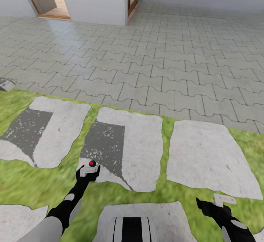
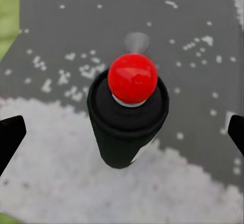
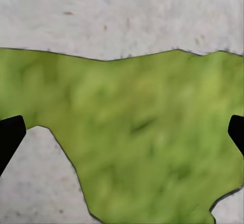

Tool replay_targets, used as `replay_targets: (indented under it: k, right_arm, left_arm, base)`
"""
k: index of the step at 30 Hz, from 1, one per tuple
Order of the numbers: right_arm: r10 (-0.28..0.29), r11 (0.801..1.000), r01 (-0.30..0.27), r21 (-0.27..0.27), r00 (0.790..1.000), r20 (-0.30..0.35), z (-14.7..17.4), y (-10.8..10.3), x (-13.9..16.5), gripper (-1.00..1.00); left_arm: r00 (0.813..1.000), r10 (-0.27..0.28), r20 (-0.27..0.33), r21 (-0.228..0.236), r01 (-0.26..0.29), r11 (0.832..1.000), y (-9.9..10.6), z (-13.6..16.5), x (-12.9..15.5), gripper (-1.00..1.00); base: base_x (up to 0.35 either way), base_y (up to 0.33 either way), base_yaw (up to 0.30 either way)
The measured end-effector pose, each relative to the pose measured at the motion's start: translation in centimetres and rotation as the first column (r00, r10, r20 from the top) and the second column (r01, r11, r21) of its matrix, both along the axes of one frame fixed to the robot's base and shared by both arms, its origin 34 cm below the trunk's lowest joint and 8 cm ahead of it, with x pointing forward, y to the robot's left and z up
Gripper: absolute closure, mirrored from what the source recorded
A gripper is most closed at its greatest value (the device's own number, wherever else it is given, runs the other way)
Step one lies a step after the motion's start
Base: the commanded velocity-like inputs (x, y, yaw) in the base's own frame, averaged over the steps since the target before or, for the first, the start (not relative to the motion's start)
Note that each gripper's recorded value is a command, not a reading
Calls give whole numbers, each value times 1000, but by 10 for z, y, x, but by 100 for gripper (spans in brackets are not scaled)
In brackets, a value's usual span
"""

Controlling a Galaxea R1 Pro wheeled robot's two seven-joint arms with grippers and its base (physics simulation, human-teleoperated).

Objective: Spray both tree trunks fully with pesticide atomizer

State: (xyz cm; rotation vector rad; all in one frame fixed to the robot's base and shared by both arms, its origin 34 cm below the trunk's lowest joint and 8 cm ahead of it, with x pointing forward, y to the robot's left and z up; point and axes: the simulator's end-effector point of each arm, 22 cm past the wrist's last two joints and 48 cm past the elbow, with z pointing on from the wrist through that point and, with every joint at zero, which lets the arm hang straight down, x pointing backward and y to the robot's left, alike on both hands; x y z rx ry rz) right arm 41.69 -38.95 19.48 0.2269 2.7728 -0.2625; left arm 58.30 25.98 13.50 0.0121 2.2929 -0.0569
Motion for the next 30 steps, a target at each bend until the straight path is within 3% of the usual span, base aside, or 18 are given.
replay_targets:
  k: [30]
  right_arm:
    - [0,1000,0,0,1000,0,0,0,0,-100]
  left_arm:
    - [1000,-1,2,-1,1,1000,-1,0,0,-100]
  base:
    - [14,0,0]
